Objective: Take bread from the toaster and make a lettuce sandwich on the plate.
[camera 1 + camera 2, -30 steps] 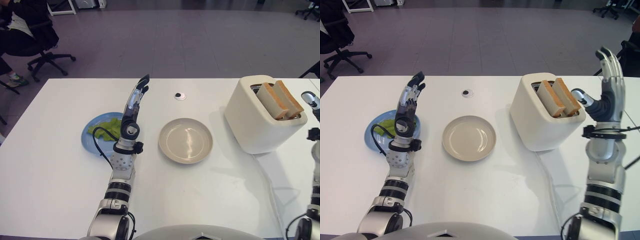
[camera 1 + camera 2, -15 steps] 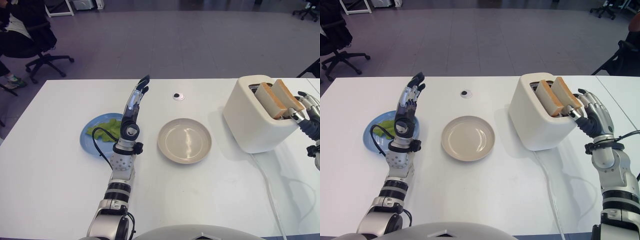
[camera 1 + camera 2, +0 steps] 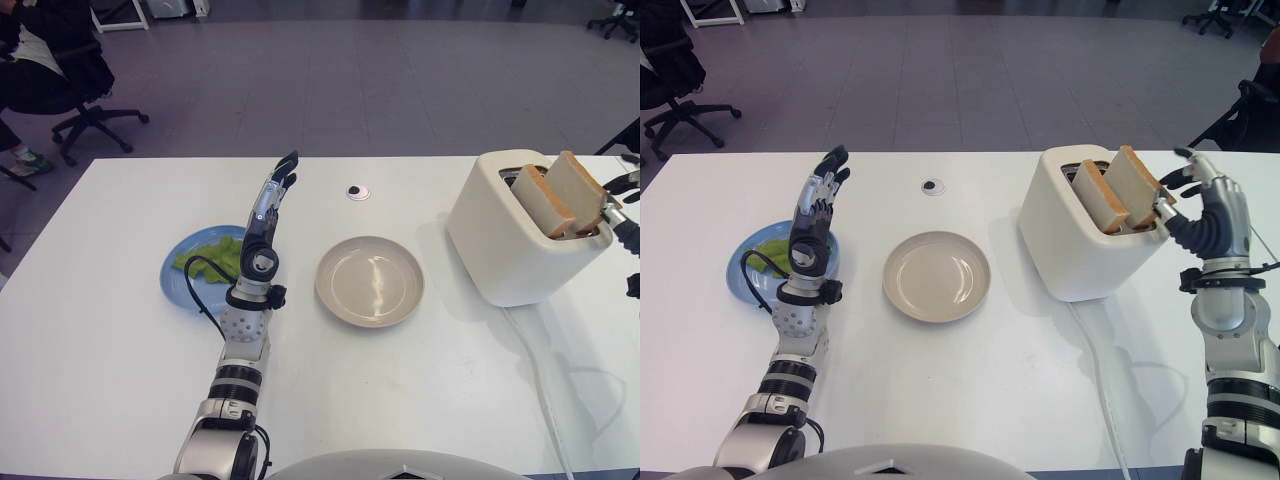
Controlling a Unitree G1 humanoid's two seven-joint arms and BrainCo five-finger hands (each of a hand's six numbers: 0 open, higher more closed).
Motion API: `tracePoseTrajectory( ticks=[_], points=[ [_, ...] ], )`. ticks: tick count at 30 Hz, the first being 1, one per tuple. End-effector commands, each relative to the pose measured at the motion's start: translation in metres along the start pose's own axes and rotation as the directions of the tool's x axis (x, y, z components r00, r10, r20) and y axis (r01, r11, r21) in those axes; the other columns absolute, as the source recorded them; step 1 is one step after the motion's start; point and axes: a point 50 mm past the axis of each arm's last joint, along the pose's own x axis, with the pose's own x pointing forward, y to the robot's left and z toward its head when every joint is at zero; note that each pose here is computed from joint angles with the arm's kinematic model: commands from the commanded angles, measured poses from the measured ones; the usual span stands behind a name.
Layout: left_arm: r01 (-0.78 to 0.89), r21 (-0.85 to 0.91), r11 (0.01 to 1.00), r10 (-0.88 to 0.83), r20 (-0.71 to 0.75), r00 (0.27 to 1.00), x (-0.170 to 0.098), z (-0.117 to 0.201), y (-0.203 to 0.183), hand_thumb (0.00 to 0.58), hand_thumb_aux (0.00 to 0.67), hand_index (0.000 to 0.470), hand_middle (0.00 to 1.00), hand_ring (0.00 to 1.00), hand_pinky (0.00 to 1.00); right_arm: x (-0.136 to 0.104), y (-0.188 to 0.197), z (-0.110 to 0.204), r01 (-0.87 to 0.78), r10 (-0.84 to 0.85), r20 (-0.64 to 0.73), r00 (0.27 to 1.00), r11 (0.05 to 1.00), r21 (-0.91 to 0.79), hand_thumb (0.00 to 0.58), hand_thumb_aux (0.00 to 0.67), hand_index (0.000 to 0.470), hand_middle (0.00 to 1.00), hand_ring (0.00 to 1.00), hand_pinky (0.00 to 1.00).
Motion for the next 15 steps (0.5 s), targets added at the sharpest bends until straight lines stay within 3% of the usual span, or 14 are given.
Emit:
tracePoseTrajectory(
  ticks=[1,3,5,6,7,8,9,15],
  points=[
    [0.003,0.010,1.000,-0.003,-0.010,1.000,-0.002,-0.001,0.001,0.000,0.000,0.000,0.00,0.00,0.00,0.000,-0.001,-0.003,0.025,-0.024,-0.029,0.999,1.000,0.011,0.580,0.670,0.470,0.91,0.91,0.91],
    [0.005,0.010,1.000,-0.005,-0.011,1.000,-0.002,-0.002,0.001,0.000,0.000,0.000,0.00,0.00,0.00,-0.002,0.000,-0.007,0.015,-0.016,-0.050,0.999,1.000,-0.006,0.580,0.670,0.470,0.00,0.00,0.00],
    [0.005,0.011,1.000,-0.005,-0.012,1.000,-0.002,-0.002,0.002,0.000,0.000,0.000,0.00,0.00,0.00,-0.002,-0.001,-0.010,0.004,-0.005,-0.064,0.998,1.000,-0.017,0.580,0.670,0.470,0.00,0.00,0.00],
    [0.005,0.013,1.000,-0.005,-0.013,1.000,-0.002,-0.002,0.002,0.000,0.000,0.000,0.00,0.00,0.00,-0.003,0.001,-0.012,-0.017,0.015,-0.074,0.997,1.000,-0.023,0.575,0.610,0.428,0.00,0.00,0.00],
    [0.006,0.014,1.000,-0.005,-0.013,1.000,-0.003,-0.002,0.003,0.000,0.000,0.000,0.00,0.00,0.00,-0.005,0.004,-0.013,-0.048,0.045,-0.083,0.996,0.998,-0.031,0.487,0.402,0.282,0.00,0.00,0.00],
    [0.007,0.014,1.000,-0.007,-0.013,1.000,-0.003,-0.002,0.003,0.000,0.000,0.000,0.00,0.00,0.00,-0.007,0.008,-0.015,-0.080,0.076,-0.091,0.993,0.996,-0.041,0.112,0.068,0.048,0.00,0.00,0.00],
    [0.008,0.013,1.000,-0.008,-0.013,1.000,-0.002,-0.002,0.002,0.000,0.000,0.000,0.00,0.00,0.00,-0.008,0.011,-0.016,-0.109,0.104,-0.099,0.990,0.993,-0.047,0.000,0.000,0.000,0.00,0.00,0.00],
    [0.012,0.015,1.000,-0.011,-0.014,1.000,-0.002,-0.002,0.003,0.000,0.000,0.000,0.00,0.00,0.00,-0.018,0.028,-0.018,-0.249,0.244,-0.093,0.965,0.968,-0.038,0.000,0.000,0.000,0.00,0.00,0.00]
  ],
)
